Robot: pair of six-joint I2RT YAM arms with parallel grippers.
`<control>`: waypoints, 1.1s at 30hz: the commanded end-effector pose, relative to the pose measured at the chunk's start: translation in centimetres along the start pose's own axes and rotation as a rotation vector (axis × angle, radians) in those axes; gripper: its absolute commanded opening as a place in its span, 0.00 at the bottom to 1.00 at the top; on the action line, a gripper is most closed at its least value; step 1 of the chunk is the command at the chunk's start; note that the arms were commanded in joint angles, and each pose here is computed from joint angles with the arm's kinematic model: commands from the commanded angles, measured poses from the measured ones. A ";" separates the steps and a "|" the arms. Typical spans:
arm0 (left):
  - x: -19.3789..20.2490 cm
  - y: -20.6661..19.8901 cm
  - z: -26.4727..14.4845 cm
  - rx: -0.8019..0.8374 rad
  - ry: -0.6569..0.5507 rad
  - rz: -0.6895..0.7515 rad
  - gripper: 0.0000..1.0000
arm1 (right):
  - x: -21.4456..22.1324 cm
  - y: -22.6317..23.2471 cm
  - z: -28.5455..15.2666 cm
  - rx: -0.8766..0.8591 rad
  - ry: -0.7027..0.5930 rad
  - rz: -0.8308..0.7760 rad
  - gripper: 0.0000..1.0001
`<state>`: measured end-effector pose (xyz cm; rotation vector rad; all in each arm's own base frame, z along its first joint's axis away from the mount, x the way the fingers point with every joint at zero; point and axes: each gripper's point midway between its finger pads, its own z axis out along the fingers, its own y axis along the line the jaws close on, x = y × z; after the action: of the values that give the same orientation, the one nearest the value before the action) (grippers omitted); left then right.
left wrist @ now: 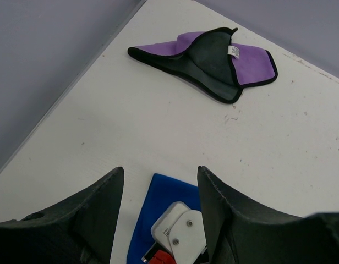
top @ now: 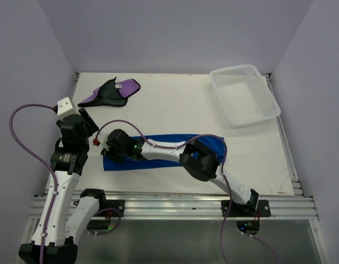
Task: Roll the towels
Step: Fold the towel
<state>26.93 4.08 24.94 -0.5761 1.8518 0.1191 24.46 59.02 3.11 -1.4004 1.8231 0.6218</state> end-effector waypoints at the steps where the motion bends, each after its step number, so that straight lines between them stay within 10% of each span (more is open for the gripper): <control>1: -2.1 -1.0 -0.5 0.038 -0.050 -0.025 0.60 | -6.3 -0.1 -3.3 0.027 -0.146 -0.002 0.48; 9: -2.2 -1.1 -0.6 0.042 -0.051 -0.026 0.60 | -6.8 -0.2 -3.6 0.038 -0.161 0.004 0.44; 14: -2.1 -1.1 -0.5 0.044 -0.049 -0.021 0.60 | -6.3 0.2 -3.3 0.013 -0.151 0.013 0.01; 33: -2.4 -1.1 -0.9 0.049 -0.053 -0.022 0.60 | -8.7 2.4 -5.6 -0.085 -0.209 0.133 0.00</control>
<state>26.99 3.82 25.29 -0.5666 1.8483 0.1010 23.25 59.34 6.31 -1.3092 1.8442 0.7506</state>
